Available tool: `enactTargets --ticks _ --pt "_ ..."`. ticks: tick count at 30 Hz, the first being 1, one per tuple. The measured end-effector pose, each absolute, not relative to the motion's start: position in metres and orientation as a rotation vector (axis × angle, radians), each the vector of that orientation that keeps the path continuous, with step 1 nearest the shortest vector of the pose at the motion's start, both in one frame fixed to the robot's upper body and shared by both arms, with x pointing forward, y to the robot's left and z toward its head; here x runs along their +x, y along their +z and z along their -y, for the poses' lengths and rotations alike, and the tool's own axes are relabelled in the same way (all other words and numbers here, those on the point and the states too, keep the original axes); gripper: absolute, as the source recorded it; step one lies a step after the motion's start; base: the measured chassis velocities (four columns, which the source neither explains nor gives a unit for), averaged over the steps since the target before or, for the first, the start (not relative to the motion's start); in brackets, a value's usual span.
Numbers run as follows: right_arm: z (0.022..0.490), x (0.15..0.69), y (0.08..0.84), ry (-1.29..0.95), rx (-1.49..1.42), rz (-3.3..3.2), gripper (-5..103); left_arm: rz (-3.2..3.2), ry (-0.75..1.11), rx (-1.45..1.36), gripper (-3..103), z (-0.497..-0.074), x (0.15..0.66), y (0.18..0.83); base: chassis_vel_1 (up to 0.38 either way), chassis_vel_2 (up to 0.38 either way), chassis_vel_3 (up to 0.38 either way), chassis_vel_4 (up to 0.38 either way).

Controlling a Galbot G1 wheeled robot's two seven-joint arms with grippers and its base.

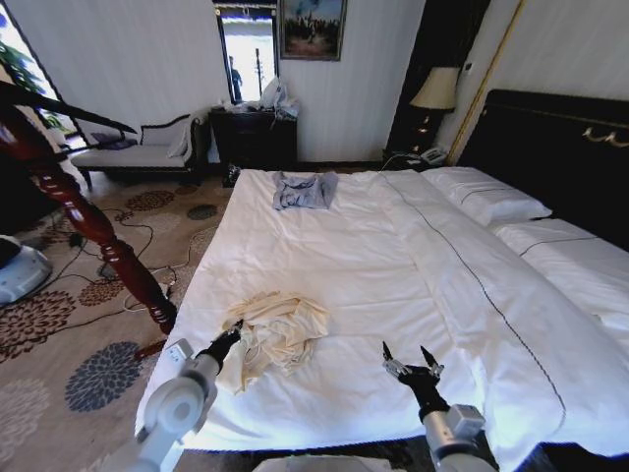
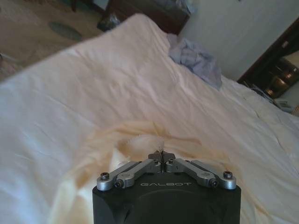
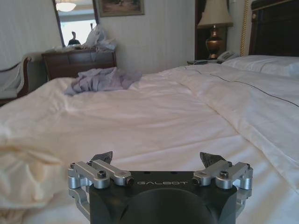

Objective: Pick up the clothes from the bed and hang them on the clothes hanger.

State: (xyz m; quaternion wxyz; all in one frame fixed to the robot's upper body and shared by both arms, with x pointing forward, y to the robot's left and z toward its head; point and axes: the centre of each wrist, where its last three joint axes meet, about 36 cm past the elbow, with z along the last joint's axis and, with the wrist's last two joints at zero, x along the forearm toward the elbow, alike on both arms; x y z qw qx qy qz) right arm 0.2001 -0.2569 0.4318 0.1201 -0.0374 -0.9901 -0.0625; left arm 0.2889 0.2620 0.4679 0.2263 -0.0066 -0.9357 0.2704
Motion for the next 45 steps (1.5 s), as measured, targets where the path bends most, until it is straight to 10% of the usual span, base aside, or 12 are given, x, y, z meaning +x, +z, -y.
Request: enactTargets --ticks 18,31,45 --pt "0.264 0.209 0.442 -0.267 -0.128 2.893 100 2.765 0.491 -0.09 0 -0.275 0.261 0.499 0.0 0.0 0.0 0.0" --pt "0.268 0.223 0.472 -0.449 -0.098 2.884 100 3.058 -0.183 -0.526 0 -0.298 0.295 0.588 0.0 0.0 0.0 0.0" --pt "0.276 0.251 0.496 -0.643 0.047 2.825 100 3.138 -0.3 -0.932 0 -0.307 0.343 0.746 0.0 0.0 0.0 0.0"
